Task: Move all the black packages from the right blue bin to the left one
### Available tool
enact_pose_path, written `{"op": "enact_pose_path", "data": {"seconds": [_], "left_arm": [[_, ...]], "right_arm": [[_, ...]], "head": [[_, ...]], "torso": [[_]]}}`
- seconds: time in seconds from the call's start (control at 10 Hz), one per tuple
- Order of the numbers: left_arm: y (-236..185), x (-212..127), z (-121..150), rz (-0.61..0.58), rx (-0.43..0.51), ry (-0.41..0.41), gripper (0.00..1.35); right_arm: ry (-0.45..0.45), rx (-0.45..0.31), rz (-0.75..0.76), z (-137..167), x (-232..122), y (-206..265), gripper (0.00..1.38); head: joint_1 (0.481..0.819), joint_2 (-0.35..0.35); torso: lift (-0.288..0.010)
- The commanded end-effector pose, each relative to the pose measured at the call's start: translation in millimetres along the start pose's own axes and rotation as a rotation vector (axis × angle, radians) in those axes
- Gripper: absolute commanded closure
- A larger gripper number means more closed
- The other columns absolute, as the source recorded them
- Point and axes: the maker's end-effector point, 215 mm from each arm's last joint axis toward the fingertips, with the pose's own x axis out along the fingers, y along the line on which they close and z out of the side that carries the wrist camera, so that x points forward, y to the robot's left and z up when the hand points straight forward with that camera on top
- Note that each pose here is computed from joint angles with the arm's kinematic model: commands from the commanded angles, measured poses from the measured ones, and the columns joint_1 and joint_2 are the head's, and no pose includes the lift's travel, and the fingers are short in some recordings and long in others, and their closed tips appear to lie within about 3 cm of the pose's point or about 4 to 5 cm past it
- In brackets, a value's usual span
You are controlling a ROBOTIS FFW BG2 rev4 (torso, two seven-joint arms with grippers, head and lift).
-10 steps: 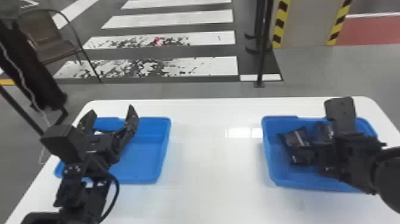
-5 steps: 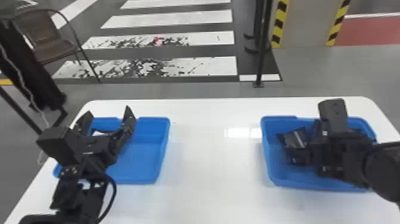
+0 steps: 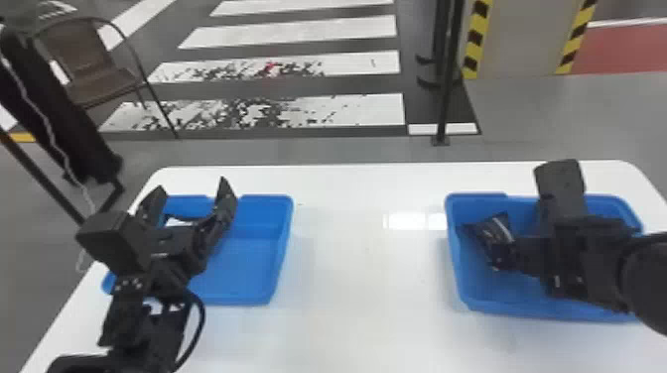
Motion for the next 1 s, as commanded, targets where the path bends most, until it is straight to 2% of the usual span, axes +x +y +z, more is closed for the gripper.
{"op": "enact_pose_path", "data": {"seconds": [0.0,0.1,0.3,0.4,0.6,0.8,0.9], "left_arm": [[0.0,-0.1,1.3,0.000,-0.003,-0.005,0.15],[-3.3,-1.0,5.2,-0.006,-0.016,-0.019,0.14],[-11.3,-3.5,14.7,-0.020,-0.054,-0.055,0.14],[-13.3,-3.0,17.7,-0.024,-0.058,-0.063,0.14],[-28.8,-2.5,18.6,-0.053,-0.097,-0.061,0.15],[-54.0,-0.5,25.4,-0.110,-0.161,-0.046,0.16],[-71.6,-1.0,29.4,-0.158,-0.221,-0.025,0.16]], "right_arm": [[-0.011,-0.004,0.006,2.3,-3.8,3.2,1.17],[-0.027,0.001,0.036,-0.6,-12.5,10.8,1.17],[-0.123,0.046,0.080,7.0,-42.2,11.6,1.17],[-0.186,0.075,0.117,20.4,-48.6,8.3,1.17],[-0.360,0.110,0.288,68.6,-62.9,19.0,1.17],[-0.555,0.029,0.457,127.9,-103.7,64.3,1.17],[-0.579,0.020,0.562,138.0,-114.3,97.8,1.17]], "head": [[0.695,0.154],[0.695,0.156],[0.695,0.163],[0.695,0.160],[0.695,0.153],[0.695,0.154],[0.692,0.157]], "torso": [[-0.154],[-0.154],[-0.154],[-0.154],[-0.154],[-0.154],[-0.154]]}}
